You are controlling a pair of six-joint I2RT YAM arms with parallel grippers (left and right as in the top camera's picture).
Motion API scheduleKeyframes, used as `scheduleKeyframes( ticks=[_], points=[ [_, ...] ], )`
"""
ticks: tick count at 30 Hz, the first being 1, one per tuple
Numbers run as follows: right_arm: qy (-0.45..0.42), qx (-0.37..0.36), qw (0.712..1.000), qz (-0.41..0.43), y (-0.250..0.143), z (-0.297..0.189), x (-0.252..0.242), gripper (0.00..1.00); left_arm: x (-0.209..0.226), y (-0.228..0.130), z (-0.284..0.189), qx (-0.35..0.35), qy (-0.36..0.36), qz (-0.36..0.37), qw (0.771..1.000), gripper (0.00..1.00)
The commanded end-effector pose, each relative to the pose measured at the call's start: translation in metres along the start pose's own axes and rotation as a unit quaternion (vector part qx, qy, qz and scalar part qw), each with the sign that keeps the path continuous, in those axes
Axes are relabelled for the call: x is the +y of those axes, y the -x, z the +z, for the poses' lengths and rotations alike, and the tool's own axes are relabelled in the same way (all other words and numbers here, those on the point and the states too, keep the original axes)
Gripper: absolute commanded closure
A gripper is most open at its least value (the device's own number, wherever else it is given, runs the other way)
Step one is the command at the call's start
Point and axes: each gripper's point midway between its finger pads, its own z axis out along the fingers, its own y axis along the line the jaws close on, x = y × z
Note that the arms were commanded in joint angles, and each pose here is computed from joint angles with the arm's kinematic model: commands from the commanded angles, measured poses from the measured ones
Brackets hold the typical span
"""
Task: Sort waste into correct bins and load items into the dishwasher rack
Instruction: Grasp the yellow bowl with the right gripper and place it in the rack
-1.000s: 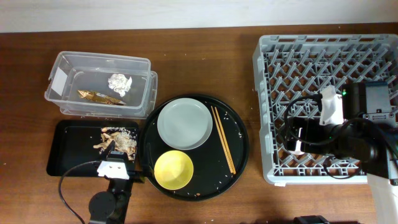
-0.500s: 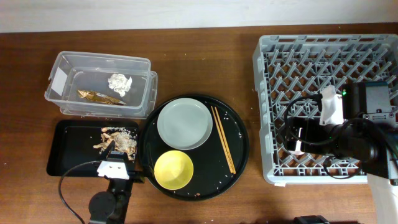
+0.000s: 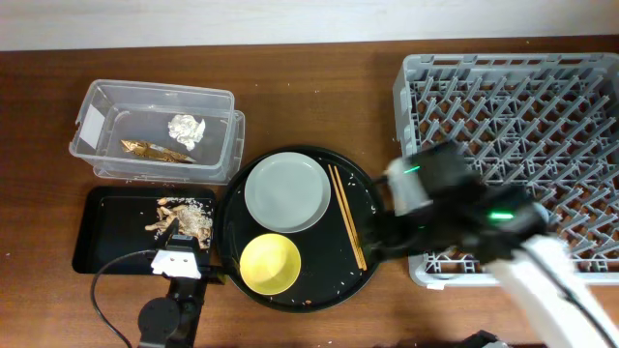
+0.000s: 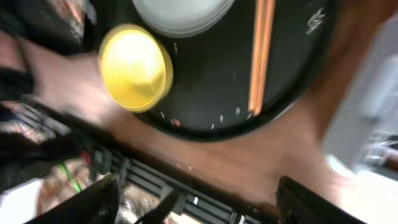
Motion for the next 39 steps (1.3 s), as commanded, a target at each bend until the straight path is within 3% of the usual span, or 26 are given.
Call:
scheduleKeyframes(
  ticks=[1,7,9,16,19,22,24,28,30,34,36,39],
  points=[
    [-0.026,0.042,0.999,0.008,-0.015,0.065,0.008,0.26,0.0,-0.001,0.0,-0.001,-0.003,0.008,1.0,0.0],
    [-0.011,0.04,0.999,-0.029,0.01,0.137,0.038,0.36,0.0,-0.001,0.0,-0.001,-0.003,0.008,1.0,0.0],
    [-0.022,0.054,0.998,-0.006,0.012,0.159,0.033,0.43,0.0,-0.001,0.0,-0.001,-0.003,0.008,1.0,0.0],
    [-0.005,0.103,0.994,0.039,0.007,0.216,0.032,0.49,0.0,-0.001,0.0,-0.001,-0.003,0.008,1.0,0.0],
    [-0.019,0.1,0.994,0.039,0.008,0.219,0.026,0.68,0.0,-0.001,0.0,-0.001,-0.003,0.008,1.0,0.0],
    [-0.038,0.089,0.995,0.038,0.011,0.219,0.019,0.96,0.0,-0.001,0.0,-0.001,-0.003,0.008,1.0,0.0],
    [-0.058,0.082,0.994,0.043,0.016,0.209,0.012,0.96,0.0,-0.001,0.0,-0.001,-0.003,0.008,1.0,0.0],
    [-0.162,0.014,0.985,0.056,0.05,0.138,-0.018,0.96,0.0,-0.001,0.0,-0.001,-0.003,0.008,1.0,0.0],
    [-0.231,-0.055,0.969,0.062,0.073,0.083,-0.039,0.96,0.0,-0.001,0.0,-0.001,-0.003,0.008,1.0,0.0],
    [-0.359,-0.199,0.906,0.102,0.107,-0.024,-0.095,0.96,0.0,-0.001,0.0,-0.001,-0.003,0.008,1.0,0.0],
    [-0.445,-0.26,0.846,0.136,0.114,-0.075,-0.136,0.96,0.0,-0.001,0.0,-0.001,-0.003,0.008,1.0,0.0],
    [-0.547,-0.29,0.763,0.186,0.114,-0.121,-0.189,0.96,0.0,-0.001,0.0,-0.001,-0.003,0.008,1.0,0.0]
  ],
)
